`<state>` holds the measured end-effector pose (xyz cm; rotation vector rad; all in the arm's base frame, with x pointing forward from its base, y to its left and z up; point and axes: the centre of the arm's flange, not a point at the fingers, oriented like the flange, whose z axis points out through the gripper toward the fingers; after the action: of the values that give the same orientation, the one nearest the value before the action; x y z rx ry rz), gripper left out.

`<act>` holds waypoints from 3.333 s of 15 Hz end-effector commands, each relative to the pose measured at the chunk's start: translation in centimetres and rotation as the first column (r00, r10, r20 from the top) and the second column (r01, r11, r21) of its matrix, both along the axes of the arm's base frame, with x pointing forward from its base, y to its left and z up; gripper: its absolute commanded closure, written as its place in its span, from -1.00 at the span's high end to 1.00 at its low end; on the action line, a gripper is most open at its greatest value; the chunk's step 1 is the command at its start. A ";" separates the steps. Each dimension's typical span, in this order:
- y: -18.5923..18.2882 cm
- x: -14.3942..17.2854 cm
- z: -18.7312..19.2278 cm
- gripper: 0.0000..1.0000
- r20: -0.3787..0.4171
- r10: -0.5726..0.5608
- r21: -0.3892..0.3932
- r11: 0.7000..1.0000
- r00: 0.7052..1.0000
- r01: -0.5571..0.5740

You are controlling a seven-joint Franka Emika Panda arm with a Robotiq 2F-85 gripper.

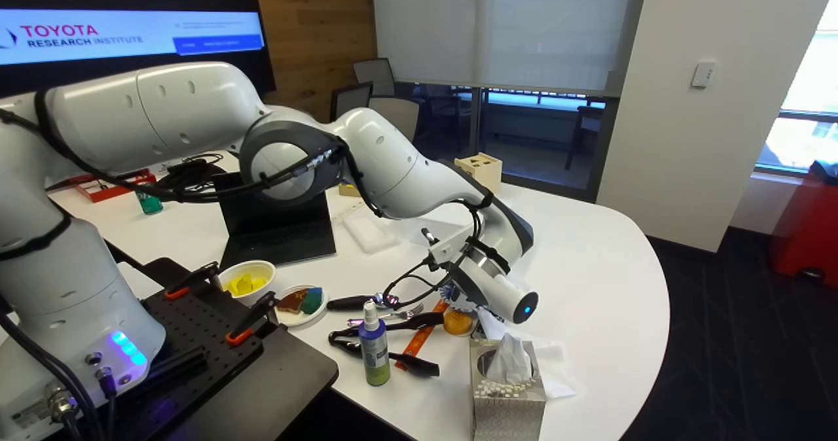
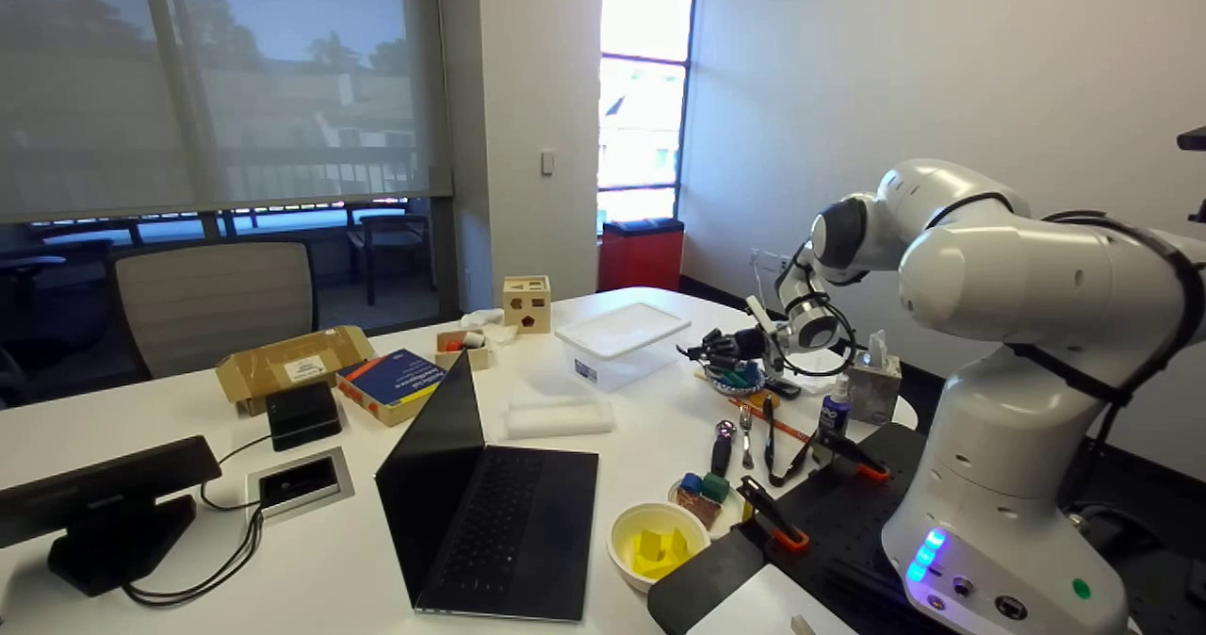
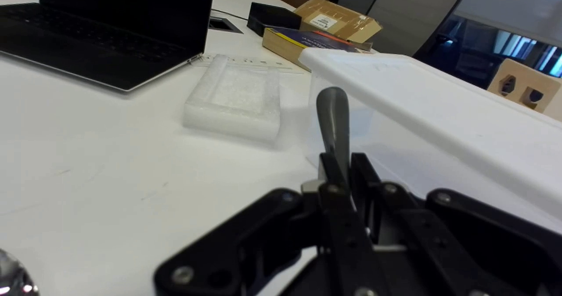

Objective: Use the silver spoon to stir the blocks in the bowl.

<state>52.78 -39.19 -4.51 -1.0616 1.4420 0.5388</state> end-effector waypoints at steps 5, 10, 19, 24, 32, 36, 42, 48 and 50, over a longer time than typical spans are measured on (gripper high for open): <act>-3.8 -1.5 0.0 -0.94 -0.052 -0.067 -0.017 0.998 0.996 0.067; -5.0 -1.8 2.1 -0.94 -0.041 -0.082 -0.096 0.992 0.996 0.078; 3.2 -1.2 10.3 -0.94 -0.023 0.065 -0.111 0.992 0.998 -0.067; 10.5 -0.9 10.6 -0.94 -0.191 0.121 -0.249 0.954 0.974 -0.167; 24.8 0.9 7.5 -0.94 -0.448 0.104 -0.509 0.787 0.888 -0.350; 28.0 -0.8 6.3 -0.94 -0.554 0.053 -0.568 0.706 0.831 -0.423; 27.1 -3.9 5.8 -0.94 -0.612 0.008 -0.583 0.672 0.791 -0.457; 26.2 -5.1 4.5 -0.22 -0.641 0.017 -0.550 0.687 0.767 -0.475; 25.9 -5.0 4.6 0.07 -0.640 0.011 -0.553 0.688 0.768 -0.470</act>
<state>48.05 -13.08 -1.25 -1.8651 2.1501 0.5565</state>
